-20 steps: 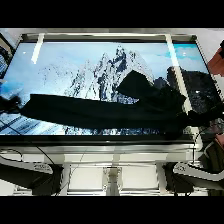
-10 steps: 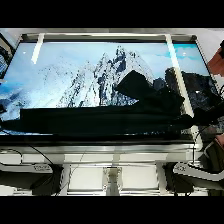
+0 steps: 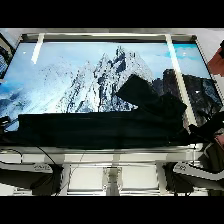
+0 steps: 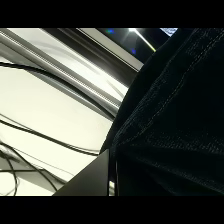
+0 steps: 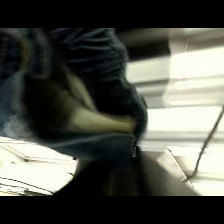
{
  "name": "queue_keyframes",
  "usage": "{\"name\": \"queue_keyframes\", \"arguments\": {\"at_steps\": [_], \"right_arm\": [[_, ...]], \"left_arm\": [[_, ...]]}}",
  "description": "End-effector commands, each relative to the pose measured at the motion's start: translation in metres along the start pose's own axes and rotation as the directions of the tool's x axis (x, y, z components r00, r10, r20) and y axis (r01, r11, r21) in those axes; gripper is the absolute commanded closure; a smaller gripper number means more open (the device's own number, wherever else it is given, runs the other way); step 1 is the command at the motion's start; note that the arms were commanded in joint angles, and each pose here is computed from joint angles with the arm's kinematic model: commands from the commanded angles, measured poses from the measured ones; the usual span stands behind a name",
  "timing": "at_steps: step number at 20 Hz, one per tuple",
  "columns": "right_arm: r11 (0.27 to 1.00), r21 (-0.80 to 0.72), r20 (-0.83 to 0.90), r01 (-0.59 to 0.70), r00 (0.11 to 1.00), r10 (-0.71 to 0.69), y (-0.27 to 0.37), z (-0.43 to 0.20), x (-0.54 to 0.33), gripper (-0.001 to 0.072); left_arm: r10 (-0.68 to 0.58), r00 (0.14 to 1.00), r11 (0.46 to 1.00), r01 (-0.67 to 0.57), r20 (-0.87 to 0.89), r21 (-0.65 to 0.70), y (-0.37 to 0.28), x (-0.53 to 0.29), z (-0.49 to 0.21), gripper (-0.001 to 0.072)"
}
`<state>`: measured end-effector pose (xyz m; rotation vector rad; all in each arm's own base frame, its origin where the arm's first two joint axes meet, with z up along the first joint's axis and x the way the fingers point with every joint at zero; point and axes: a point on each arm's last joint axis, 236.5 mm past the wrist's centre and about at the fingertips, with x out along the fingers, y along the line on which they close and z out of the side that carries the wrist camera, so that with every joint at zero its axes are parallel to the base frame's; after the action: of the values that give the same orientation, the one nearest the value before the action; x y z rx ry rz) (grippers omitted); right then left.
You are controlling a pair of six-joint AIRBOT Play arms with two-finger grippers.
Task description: Fold the clothes and pants, and hang the long-sleeved shirts on hangers.
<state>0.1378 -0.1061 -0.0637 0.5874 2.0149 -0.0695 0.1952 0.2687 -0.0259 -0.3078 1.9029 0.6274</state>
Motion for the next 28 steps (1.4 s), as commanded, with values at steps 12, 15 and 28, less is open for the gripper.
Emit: {"name": "queue_keyframes", "arguments": {"at_steps": [12, 15, 28], "right_arm": [[0.999, 0.006, 0.415, -0.032, 0.909, 0.026, 0.002, 0.073, -0.107, 0.0358], [0.978, -0.092, 0.583, -0.186, 0.787, 0.204, 0.047, 0.113, -0.138, 0.028], [0.943, -0.333, 0.638, -0.013, 0.733, 0.235, 0.135, 0.147, -0.143, 0.0272]], "left_arm": [[-0.305, 0.906, 0.946, 0.253, 0.294, 0.201, -0.11, -0.091, 0.04, 0.0068], [-0.739, 0.593, 0.66, 0.543, 0.319, 0.52, -0.276, -0.189, 0.035, 0.0075], [-0.894, 0.438, 0.174, 0.534, -0.095, 0.827, -0.665, -0.182, -0.113, 0.0074]]}}
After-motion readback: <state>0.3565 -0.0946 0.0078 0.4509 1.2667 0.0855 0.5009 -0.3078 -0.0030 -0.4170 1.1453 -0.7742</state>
